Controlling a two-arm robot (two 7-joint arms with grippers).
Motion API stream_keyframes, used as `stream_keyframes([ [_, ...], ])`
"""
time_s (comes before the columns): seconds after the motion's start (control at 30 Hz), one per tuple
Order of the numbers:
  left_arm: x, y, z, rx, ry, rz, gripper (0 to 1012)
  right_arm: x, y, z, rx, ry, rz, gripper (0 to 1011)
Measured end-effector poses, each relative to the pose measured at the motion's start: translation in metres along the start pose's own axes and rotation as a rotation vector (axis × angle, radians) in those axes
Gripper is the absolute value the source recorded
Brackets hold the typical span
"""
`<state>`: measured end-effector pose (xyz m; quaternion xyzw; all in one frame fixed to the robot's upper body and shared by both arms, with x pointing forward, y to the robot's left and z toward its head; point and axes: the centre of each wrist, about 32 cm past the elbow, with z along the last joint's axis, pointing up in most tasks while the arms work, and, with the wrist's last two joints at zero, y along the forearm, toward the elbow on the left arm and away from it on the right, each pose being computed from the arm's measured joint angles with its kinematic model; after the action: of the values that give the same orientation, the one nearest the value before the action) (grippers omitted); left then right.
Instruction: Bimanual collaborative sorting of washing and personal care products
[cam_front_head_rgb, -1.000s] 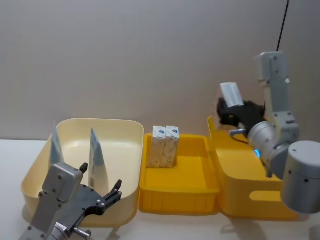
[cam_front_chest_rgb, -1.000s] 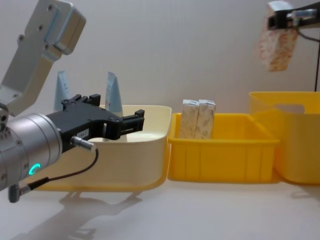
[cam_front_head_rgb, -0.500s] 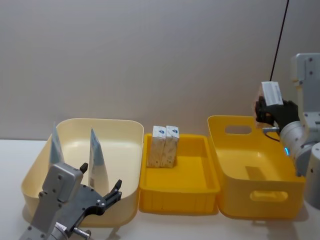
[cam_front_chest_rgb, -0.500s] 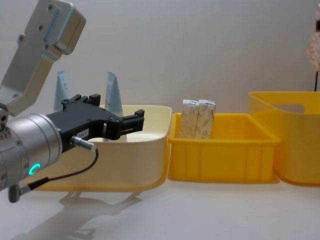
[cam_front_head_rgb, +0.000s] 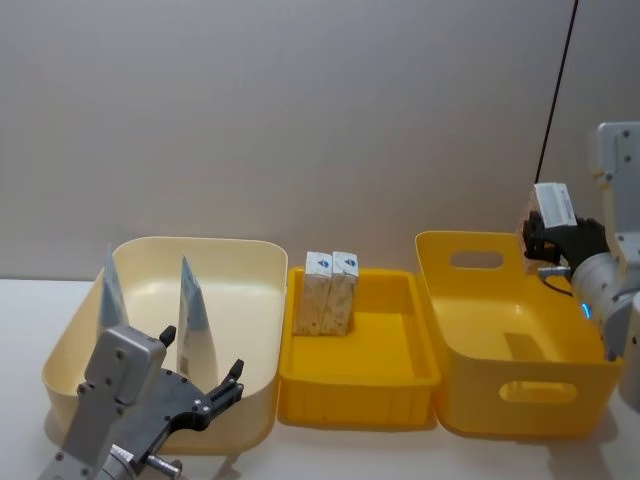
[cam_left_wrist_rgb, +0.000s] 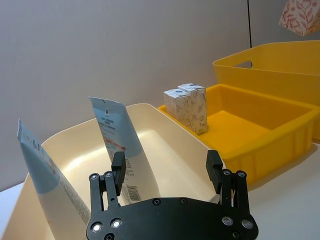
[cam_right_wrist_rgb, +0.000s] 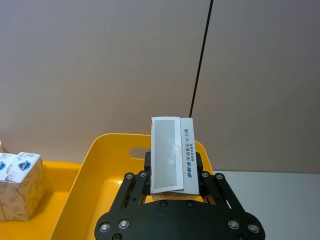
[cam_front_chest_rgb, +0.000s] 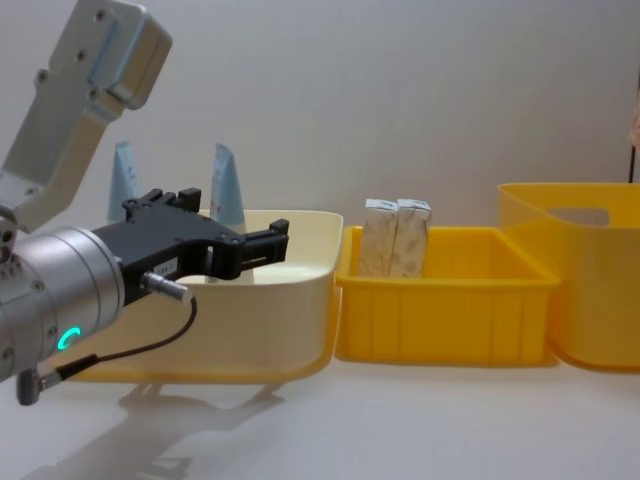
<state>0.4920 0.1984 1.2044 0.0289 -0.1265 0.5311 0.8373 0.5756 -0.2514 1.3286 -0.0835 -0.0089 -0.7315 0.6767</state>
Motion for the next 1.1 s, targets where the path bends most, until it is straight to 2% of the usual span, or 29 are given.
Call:
stream_keyframes([
  [0.57, 0.0000, 0.0000, 0.0000, 0.000, 0.000, 0.000, 1003, 0.0046, 0.0043, -0.0038, -0.024, -0.003, 0.003, 422],
  [0.67, 0.0000, 0.0000, 0.0000, 0.000, 0.000, 0.000, 1004, 0.0049, 0.0046, -0.0042, -0.026, -0.004, 0.003, 506],
  [0.7, 0.0000, 0.0000, 0.0000, 0.000, 0.000, 0.000, 1003, 0.0051, 0.0047, -0.0043, -0.027, -0.004, 0.003, 563],
  [0.8, 0.0000, 0.0000, 0.0000, 0.000, 0.000, 0.000, 1003, 0.0052, 0.0049, -0.0044, -0.027, -0.004, 0.003, 625],
  [0.83, 0.0000, 0.0000, 0.0000, 0.000, 0.000, 0.000, 1003, 0.0053, 0.0050, -0.0045, -0.028, -0.004, 0.003, 684],
  [0.93, 0.0000, 0.0000, 0.0000, 0.000, 0.000, 0.000, 1003, 0.0056, 0.0051, -0.0046, -0.029, -0.004, 0.003, 741],
  [0.97, 0.0000, 0.0000, 0.0000, 0.000, 0.000, 0.000, 1003, 0.0056, 0.0052, -0.0047, -0.029, -0.004, 0.003, 799],
  [1.03, 0.0000, 0.0000, 0.0000, 0.000, 0.000, 0.000, 1003, 0.0057, 0.0052, -0.0047, -0.030, -0.004, 0.003, 824],
  [1.1, 0.0000, 0.0000, 0.0000, 0.000, 0.000, 0.000, 1003, 0.0059, 0.0054, -0.0047, -0.030, -0.004, 0.003, 921],
])
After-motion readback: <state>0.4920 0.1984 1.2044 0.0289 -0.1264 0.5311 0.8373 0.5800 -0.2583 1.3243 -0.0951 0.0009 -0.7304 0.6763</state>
